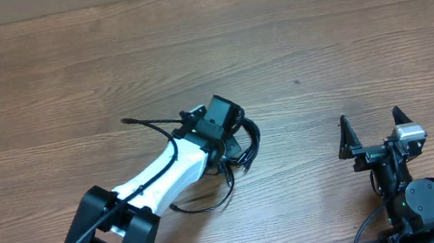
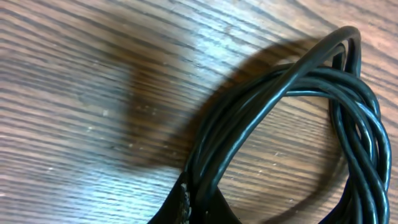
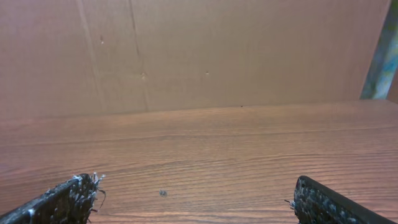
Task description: Untangle cables
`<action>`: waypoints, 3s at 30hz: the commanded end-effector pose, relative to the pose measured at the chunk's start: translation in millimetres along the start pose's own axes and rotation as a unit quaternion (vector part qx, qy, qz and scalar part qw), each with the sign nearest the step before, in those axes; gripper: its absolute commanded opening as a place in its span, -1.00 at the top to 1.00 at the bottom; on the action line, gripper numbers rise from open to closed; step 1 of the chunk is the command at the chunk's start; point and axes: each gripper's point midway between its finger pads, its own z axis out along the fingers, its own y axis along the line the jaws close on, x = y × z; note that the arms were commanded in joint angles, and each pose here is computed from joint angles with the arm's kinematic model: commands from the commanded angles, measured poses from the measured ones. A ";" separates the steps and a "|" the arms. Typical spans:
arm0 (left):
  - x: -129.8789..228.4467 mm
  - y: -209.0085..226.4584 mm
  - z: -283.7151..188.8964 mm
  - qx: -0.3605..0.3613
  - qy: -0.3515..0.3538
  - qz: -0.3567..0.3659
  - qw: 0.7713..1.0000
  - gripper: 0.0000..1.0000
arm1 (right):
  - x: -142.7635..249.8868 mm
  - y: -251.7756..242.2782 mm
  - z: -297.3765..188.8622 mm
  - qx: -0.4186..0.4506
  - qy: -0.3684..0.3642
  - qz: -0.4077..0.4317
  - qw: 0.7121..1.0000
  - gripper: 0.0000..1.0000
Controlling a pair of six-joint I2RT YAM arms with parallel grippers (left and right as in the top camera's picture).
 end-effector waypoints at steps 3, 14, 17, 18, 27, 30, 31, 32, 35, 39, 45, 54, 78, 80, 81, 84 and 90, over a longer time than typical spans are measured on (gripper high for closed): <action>-5.1 10.8 -13.0 0.004 0.014 -0.002 1.000 0.91 | 3.0 -1.5 0.4 0.003 0.001 -0.002 1.000 -1.00; 2.5 -3.6 -20.5 0.045 0.034 0.068 0.996 0.92 | -1.7 -24.3 -1.3 0.070 -0.009 -0.017 0.997 -1.00; 1.8 -2.2 -19.6 0.041 0.032 0.067 0.996 0.51 | -1.7 -24.3 -1.3 0.070 -0.009 -0.017 0.997 -1.00; 2.0 -1.9 -19.0 0.040 0.033 0.067 0.996 -0.21 | -1.7 -24.3 -1.3 0.070 -0.009 -0.017 0.997 -1.00; -7.7 -4.6 -16.9 0.040 0.009 0.067 0.997 -0.98 | -1.1 -19.7 -0.7 0.057 -0.008 -0.011 0.998 -1.00; -12.5 -6.9 -15.6 0.043 -0.005 0.067 0.997 -0.52 | 3.5 0.2 0.4 -0.002 0.002 0.036 0.999 -1.00; -12.8 -8.1 -14.8 0.046 -0.007 0.067 0.997 -0.37 | 5.6 9.0 0.1 -0.027 0.008 0.058 0.998 -1.00; -11.7 -8.8 -13.6 0.047 -0.008 0.068 0.997 -0.28 | 8.0 19.6 -0.9 -0.057 0.017 0.081 0.995 -1.00; -5.2 -9.5 -5.6 0.047 -0.004 0.072 0.996 -0.29 | 7.3 38.9 -4.2 -0.111 0.031 0.165 0.979 -1.00; 2.3 -6.8 6.5 0.039 0.005 0.075 0.996 -0.38 | 6.5 54.9 -8.8 -0.154 0.056 0.269 0.949 -1.00; 3.3 -7.4 9.6 0.040 0.004 0.076 0.996 0.03 | 7.7 107.2 -37.3 -0.303 0.136 0.336 0.881 -1.00; 10.0 0.7 15.2 0.026 0.017 0.077 0.997 0.07 | 12.2 150.6 -89.7 -0.465 0.215 0.307 0.802 -1.00; 2.9 -1.6 -39.9 0.089 0.031 0.114 0.989 0.91 | 16.4 151.2 -91.4 -0.458 0.240 0.333 0.789 -0.98; 0.5 -2.5 -60.1 0.102 0.015 0.125 0.987 0.92 | 16.5 148.2 -86.0 -0.444 0.233 0.333 0.798 -0.98; -1.0 -3.8 -70.2 0.110 0.006 0.133 0.985 0.91 | 15.3 146.4 -82.9 -0.436 0.229 0.335 0.803 -0.98; -5.7 -7.0 -106.5 0.141 -0.031 0.159 0.977 0.91 | 16.0 135.3 -69.4 -0.377 0.235 0.356 0.822 -0.98; -9.3 2.3 -165.4 0.168 -0.107 0.226 0.954 0.92 | 25.4 119.2 -63.9 -0.279 0.297 0.376 0.832 -0.96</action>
